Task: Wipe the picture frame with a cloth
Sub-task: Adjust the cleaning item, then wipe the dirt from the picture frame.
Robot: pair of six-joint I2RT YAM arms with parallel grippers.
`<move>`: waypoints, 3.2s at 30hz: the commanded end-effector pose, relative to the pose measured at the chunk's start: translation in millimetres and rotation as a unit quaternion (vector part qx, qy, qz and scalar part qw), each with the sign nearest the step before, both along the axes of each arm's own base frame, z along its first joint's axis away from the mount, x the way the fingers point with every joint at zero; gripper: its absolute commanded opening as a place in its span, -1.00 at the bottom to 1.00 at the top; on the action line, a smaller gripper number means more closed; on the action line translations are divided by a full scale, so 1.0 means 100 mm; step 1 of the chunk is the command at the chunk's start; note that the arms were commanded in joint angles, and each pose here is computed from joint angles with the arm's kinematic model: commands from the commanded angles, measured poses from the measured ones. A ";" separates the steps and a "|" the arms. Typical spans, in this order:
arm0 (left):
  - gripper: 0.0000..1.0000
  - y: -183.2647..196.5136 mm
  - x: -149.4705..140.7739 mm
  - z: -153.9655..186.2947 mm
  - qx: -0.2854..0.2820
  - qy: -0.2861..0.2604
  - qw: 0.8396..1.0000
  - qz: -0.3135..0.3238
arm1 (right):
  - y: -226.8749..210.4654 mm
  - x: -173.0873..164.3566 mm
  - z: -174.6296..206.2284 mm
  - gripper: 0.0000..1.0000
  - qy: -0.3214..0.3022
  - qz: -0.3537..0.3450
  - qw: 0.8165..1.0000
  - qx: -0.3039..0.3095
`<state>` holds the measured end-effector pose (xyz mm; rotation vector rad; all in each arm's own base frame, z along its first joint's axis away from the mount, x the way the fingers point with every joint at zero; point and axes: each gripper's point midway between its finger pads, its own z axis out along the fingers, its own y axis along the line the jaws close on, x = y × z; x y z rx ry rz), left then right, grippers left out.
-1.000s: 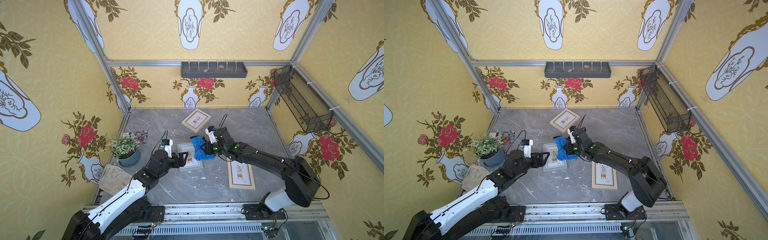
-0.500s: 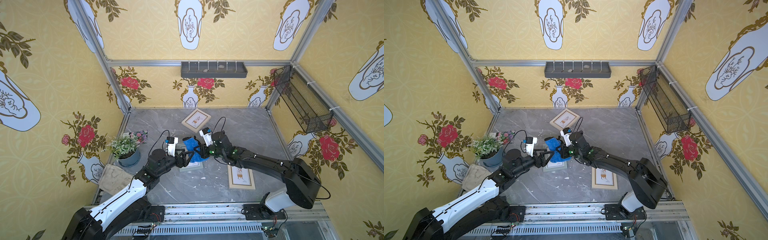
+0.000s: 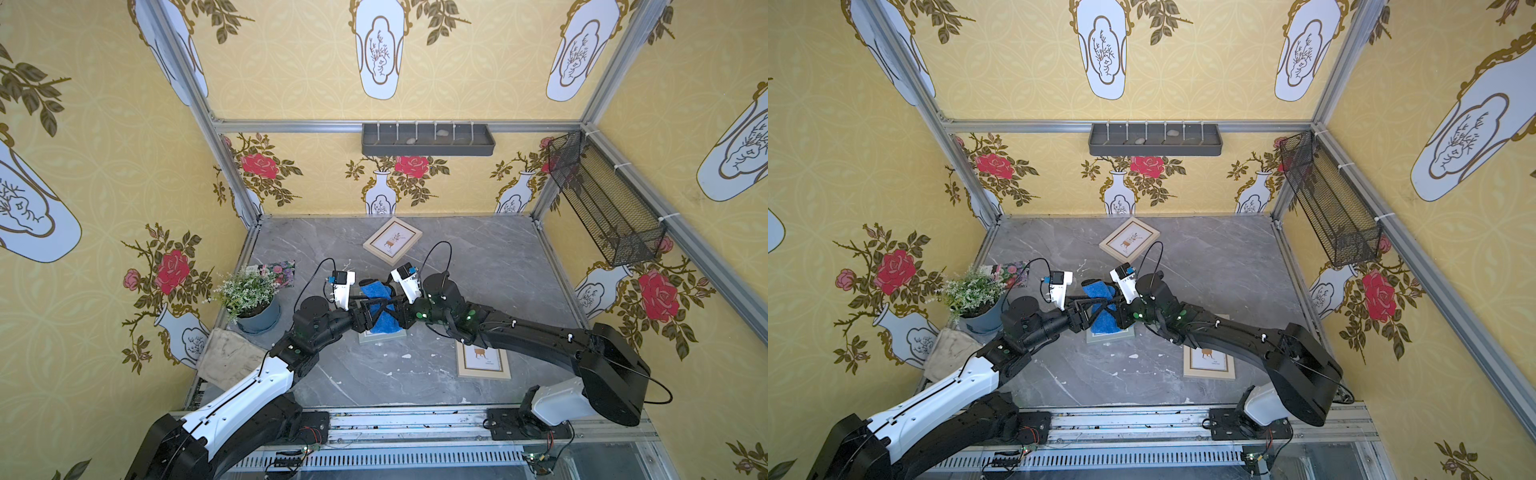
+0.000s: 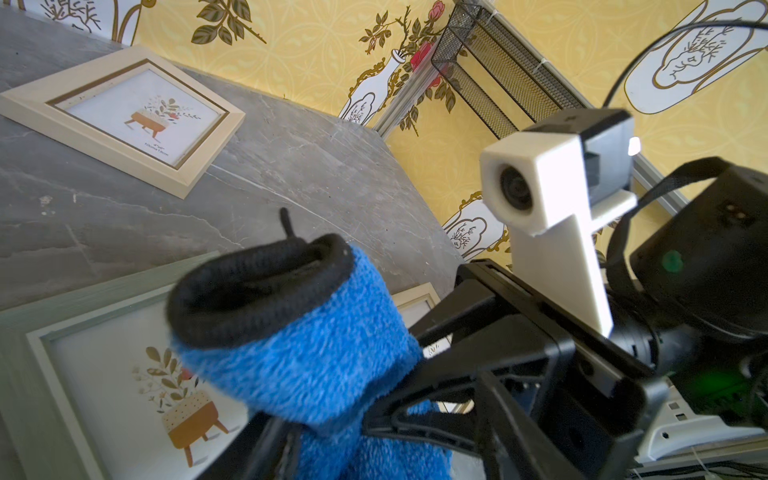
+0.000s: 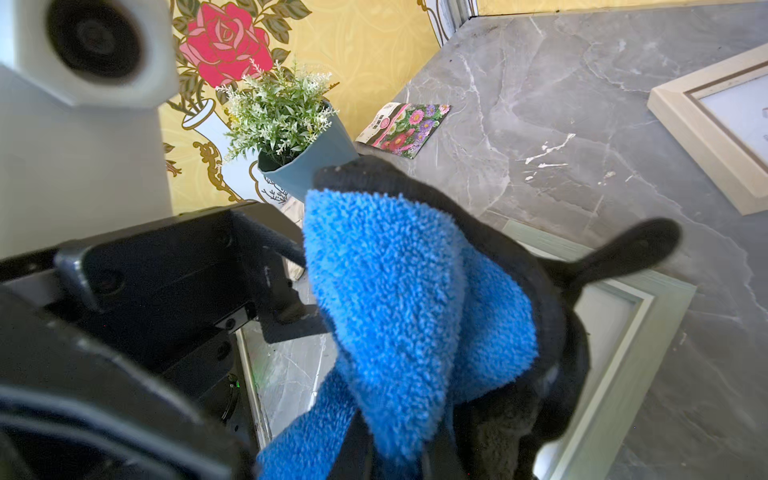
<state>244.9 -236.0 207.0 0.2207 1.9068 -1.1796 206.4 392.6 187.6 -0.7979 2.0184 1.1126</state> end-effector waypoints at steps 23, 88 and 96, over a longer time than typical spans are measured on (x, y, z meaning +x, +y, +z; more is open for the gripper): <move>-0.61 -0.13 0.05 -0.06 -0.004 0.036 0.999 -0.034 | 0.27 -0.04 0.25 -0.63 -0.106 -0.024 0.994 -0.002; -1.00 0.07 1.33 -1.84 0.254 0.296 0.908 0.154 | -0.28 0.29 -1.70 -0.50 0.222 -0.179 0.919 -0.274; -1.00 0.94 1.33 -1.77 0.260 0.290 0.889 0.242 | -0.41 0.33 -1.74 -0.59 0.229 -0.202 0.912 -0.273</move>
